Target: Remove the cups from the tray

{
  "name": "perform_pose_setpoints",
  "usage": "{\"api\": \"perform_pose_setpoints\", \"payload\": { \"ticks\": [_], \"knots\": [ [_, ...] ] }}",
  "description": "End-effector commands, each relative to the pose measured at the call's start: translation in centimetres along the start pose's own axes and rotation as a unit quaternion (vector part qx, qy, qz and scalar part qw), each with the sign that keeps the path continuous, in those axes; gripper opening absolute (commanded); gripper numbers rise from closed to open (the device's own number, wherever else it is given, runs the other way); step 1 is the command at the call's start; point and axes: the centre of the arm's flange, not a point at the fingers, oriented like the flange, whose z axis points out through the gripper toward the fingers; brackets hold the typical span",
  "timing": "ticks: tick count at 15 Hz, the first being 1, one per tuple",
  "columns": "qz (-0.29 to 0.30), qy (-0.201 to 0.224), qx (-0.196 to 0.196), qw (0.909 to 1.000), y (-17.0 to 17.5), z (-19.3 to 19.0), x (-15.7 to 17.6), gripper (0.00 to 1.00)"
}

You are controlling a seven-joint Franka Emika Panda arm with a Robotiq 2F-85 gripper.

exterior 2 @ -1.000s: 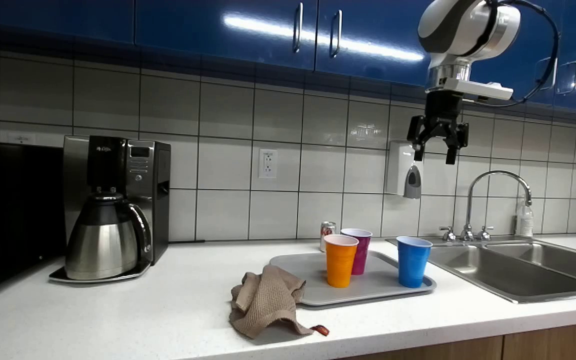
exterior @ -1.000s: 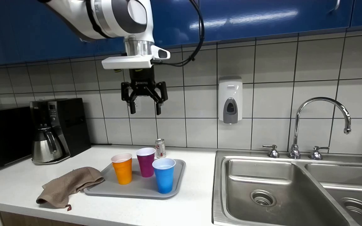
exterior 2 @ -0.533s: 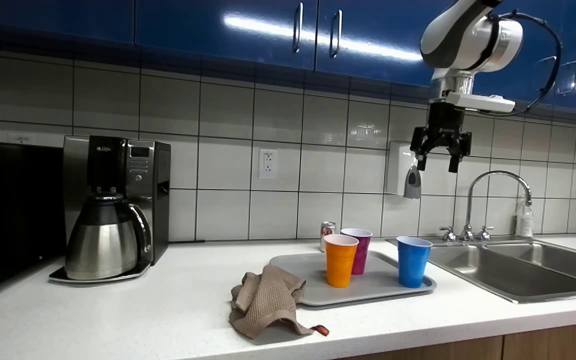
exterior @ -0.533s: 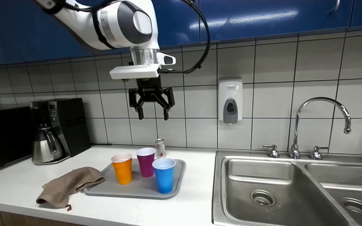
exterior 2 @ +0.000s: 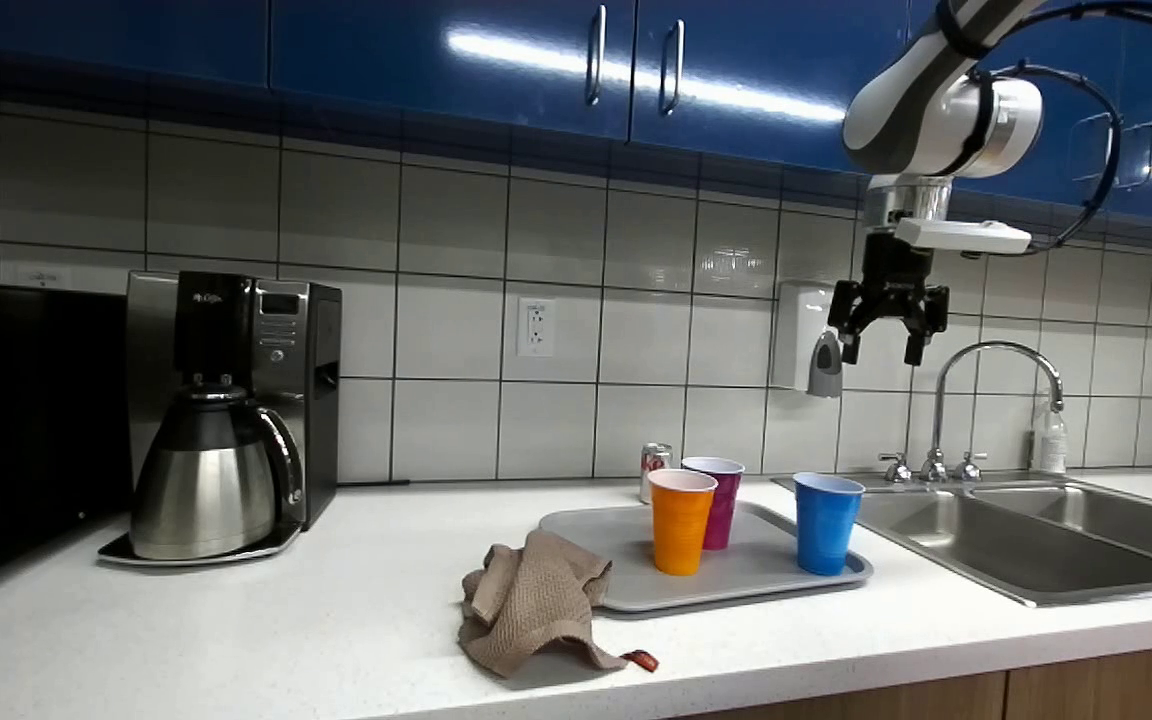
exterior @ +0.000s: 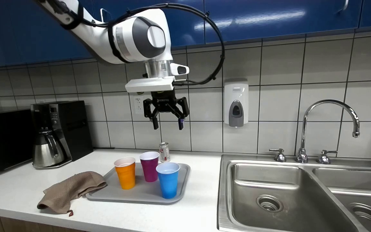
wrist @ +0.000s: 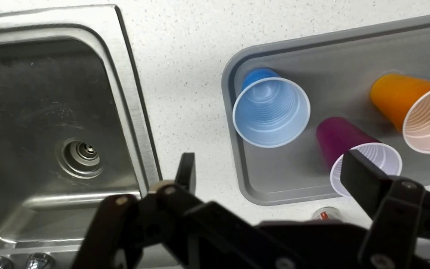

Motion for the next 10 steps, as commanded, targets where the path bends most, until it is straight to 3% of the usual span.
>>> {"api": "perform_pose_setpoints", "payload": {
  "ticks": [1,10],
  "knots": [
    [0.005,0.014,-0.011,0.9998,1.1,1.5,0.6,1.00],
    [0.004,0.009,-0.010,0.9999,1.3,5.8,2.5,1.00]
  ]
}}
